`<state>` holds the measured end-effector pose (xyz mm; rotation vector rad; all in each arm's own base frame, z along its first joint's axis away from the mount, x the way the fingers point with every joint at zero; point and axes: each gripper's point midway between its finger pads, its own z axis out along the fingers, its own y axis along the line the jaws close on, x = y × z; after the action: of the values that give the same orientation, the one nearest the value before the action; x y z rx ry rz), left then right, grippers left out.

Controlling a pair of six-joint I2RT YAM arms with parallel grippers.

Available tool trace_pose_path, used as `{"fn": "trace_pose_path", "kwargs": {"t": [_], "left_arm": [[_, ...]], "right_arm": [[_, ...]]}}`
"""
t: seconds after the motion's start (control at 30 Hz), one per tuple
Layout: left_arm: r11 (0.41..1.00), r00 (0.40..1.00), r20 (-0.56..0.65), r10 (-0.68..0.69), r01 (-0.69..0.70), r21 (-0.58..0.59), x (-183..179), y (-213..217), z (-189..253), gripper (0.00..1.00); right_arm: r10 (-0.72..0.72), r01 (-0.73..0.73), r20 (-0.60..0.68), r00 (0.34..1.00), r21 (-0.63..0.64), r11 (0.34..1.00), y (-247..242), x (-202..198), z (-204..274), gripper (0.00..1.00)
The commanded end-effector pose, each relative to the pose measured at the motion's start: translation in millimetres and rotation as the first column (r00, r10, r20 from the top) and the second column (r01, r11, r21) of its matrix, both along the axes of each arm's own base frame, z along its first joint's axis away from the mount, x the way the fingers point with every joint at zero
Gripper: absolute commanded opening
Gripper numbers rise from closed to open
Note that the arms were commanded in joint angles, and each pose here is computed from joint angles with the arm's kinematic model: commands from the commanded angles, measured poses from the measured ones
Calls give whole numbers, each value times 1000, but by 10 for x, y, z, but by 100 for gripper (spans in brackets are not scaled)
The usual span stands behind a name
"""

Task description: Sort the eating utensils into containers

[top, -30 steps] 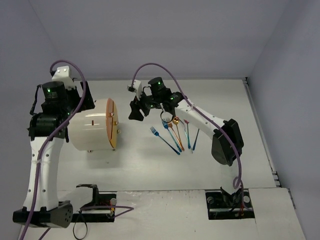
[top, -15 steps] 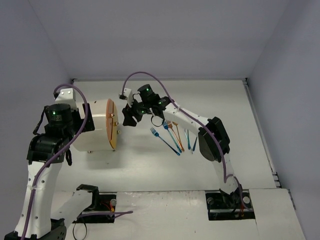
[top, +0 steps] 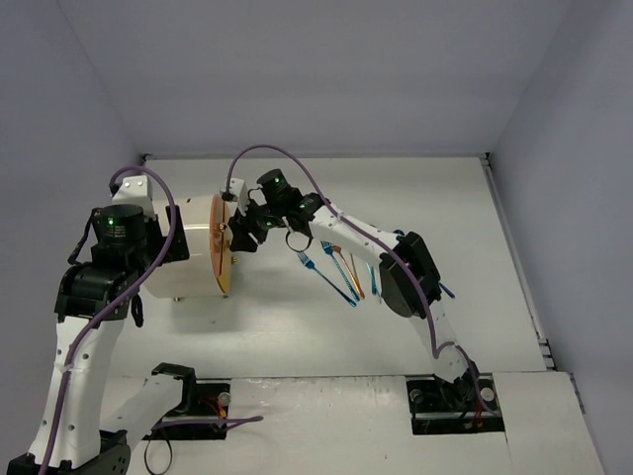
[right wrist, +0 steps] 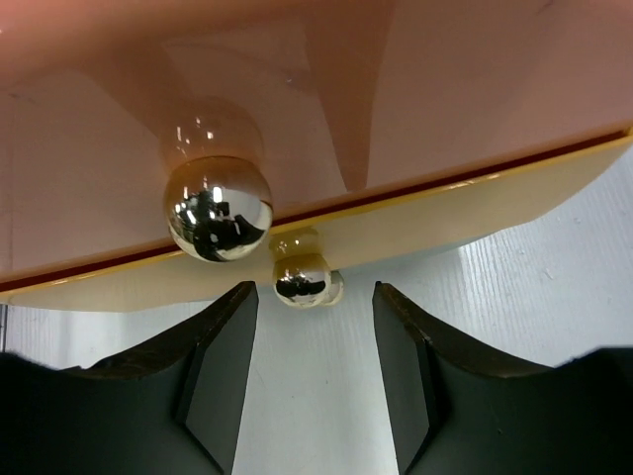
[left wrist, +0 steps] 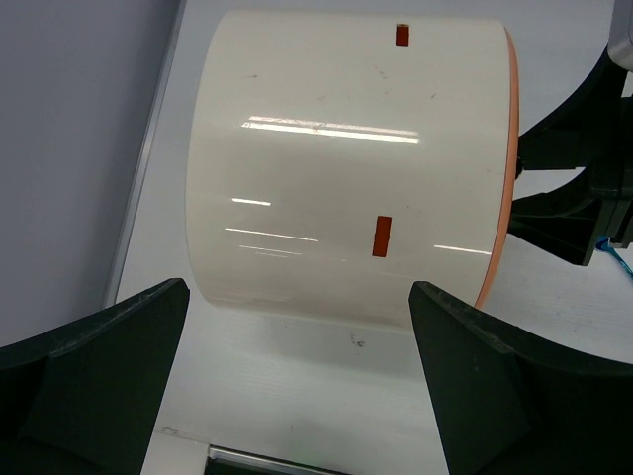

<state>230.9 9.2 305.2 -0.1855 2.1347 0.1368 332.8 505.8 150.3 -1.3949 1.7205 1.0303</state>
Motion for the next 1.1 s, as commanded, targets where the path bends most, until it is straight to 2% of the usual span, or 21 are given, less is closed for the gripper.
{"fn": "trace_pose_path", "kwargs": {"t": [0.0,0.27,0.37,0.5,0.6,1.07], "left_arm": [[1000,999,29,19,-19,-5,68,4,80,93],[1000,1000,23,15,-15,-1,98,-6,82,93],[1000,1000,28,13,-13,-1,99,-8,103,93],[1000,1000,24,12,-12,2,101,-7,93,93],[1000,1000,25,5,-5,-3,112,-25,93,93],[1000,1000,-5,-17,17,15,168,-45,30,93]], "right_arm": [[51,-59,87,995,93,994,164,3,363,45],[64,-75,104,993,106,992,215,26,399,35],[68,-80,111,992,110,991,224,32,410,27],[74,-89,124,989,117,989,211,21,472,9],[71,-86,129,989,112,990,157,19,479,1],[-4,-6,132,991,74,997,-593,129,560,0]]}}
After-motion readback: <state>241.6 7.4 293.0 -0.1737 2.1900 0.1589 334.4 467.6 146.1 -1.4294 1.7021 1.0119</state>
